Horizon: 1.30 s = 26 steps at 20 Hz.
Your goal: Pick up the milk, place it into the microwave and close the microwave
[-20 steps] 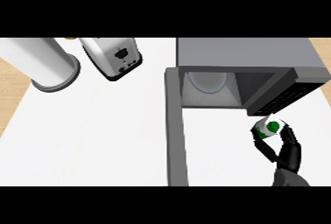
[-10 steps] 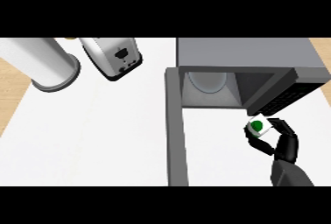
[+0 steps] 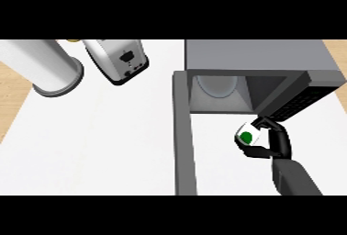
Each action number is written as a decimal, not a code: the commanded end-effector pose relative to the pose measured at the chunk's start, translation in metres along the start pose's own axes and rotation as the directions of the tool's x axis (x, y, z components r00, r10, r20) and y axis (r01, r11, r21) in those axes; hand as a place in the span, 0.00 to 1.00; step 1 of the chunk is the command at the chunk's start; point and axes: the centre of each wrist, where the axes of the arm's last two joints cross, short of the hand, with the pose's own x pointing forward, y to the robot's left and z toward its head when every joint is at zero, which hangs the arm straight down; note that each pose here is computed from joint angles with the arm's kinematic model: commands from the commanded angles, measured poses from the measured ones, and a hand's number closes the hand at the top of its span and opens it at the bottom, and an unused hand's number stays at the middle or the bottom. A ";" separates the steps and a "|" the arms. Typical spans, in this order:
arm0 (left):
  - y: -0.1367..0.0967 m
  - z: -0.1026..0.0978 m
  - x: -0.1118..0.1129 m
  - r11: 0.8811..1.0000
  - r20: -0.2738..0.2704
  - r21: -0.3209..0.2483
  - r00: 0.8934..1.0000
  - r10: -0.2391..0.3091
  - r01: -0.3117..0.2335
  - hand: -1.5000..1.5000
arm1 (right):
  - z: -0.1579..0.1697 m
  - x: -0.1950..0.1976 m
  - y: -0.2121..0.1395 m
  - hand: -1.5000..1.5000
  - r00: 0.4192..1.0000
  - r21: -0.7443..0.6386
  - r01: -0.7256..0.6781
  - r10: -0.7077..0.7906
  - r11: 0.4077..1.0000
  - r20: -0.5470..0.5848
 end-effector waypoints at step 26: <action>0.014 0.007 -0.003 1.000 -0.027 0.024 1.000 -0.002 0.002 0.00 | -0.129 0.119 0.111 1.00 0.975 0.128 -0.190 0.171 0.973 0.143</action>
